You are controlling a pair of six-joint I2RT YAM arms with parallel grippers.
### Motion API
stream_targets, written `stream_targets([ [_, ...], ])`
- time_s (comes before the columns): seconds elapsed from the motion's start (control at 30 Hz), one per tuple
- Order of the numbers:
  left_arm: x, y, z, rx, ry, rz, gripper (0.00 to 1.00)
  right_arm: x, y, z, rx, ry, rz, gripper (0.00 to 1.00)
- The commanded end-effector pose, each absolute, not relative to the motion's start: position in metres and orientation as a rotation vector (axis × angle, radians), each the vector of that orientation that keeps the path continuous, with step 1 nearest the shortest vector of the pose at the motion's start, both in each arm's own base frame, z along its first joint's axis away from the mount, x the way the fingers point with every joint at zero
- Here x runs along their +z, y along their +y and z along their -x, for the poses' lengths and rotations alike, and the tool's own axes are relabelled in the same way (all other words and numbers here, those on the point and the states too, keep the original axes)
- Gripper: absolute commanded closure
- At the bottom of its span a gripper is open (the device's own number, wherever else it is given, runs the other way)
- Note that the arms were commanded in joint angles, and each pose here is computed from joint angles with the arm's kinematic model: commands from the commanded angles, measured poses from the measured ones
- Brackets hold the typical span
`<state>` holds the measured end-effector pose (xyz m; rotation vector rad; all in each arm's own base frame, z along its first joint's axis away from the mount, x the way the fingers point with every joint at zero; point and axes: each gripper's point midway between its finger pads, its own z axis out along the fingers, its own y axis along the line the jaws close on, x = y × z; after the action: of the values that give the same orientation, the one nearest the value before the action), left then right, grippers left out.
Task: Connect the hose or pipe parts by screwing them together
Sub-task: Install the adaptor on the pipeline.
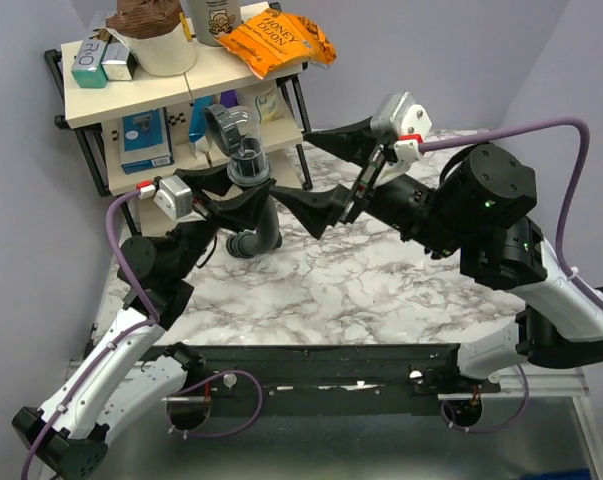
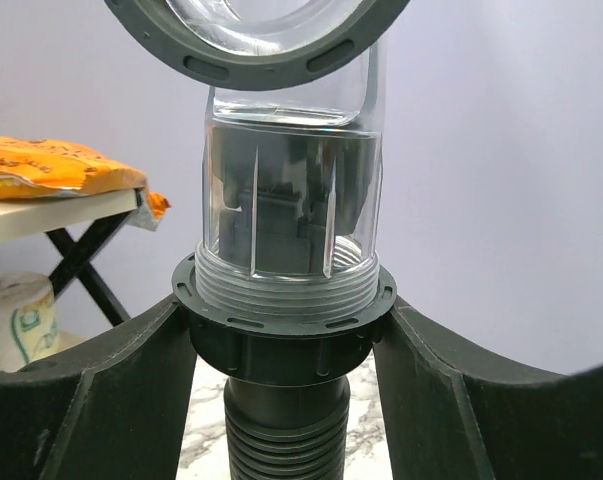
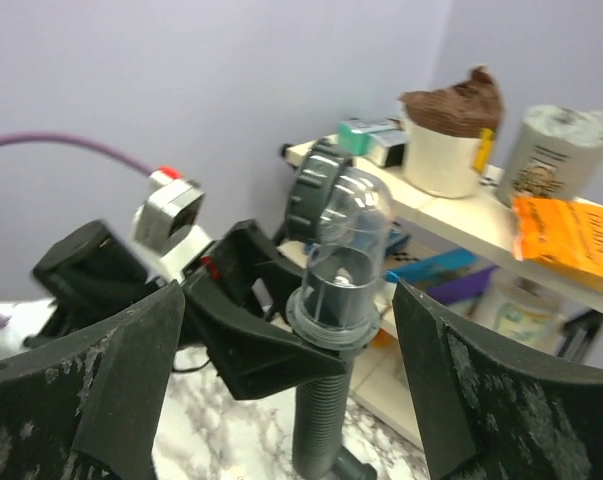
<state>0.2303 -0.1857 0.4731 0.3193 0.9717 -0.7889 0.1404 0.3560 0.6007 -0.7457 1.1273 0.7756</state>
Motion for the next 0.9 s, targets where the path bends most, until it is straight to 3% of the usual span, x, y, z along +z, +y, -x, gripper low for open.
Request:
stream_targets([
  [0.0,0.479,-0.205,-0.198,-0.947,0.921,-0.458,1.00,0.557,0.365,-0.124,0.975,1.150,0.989,0.07],
  [0.33,0.485,-0.232,-0.126,-1.263,0.806,-0.761,1.00,0.537,0.362,-0.121,1.072,1.137,1.128,0.05],
  [0.63,0.488,-0.232,-0.115,-1.297,0.795,-0.795,1.00,0.524,0.382,-0.126,1.122,1.152,1.181,0.06],
  [0.77,0.490,-0.230,-0.115,-1.287,0.788,-0.789,1.00,0.518,0.392,-0.129,1.145,1.168,1.197,0.18],
  [0.87,0.490,-0.230,-0.116,-1.280,0.786,-0.784,1.00,0.518,0.397,-0.131,1.157,1.179,1.192,0.40],
])
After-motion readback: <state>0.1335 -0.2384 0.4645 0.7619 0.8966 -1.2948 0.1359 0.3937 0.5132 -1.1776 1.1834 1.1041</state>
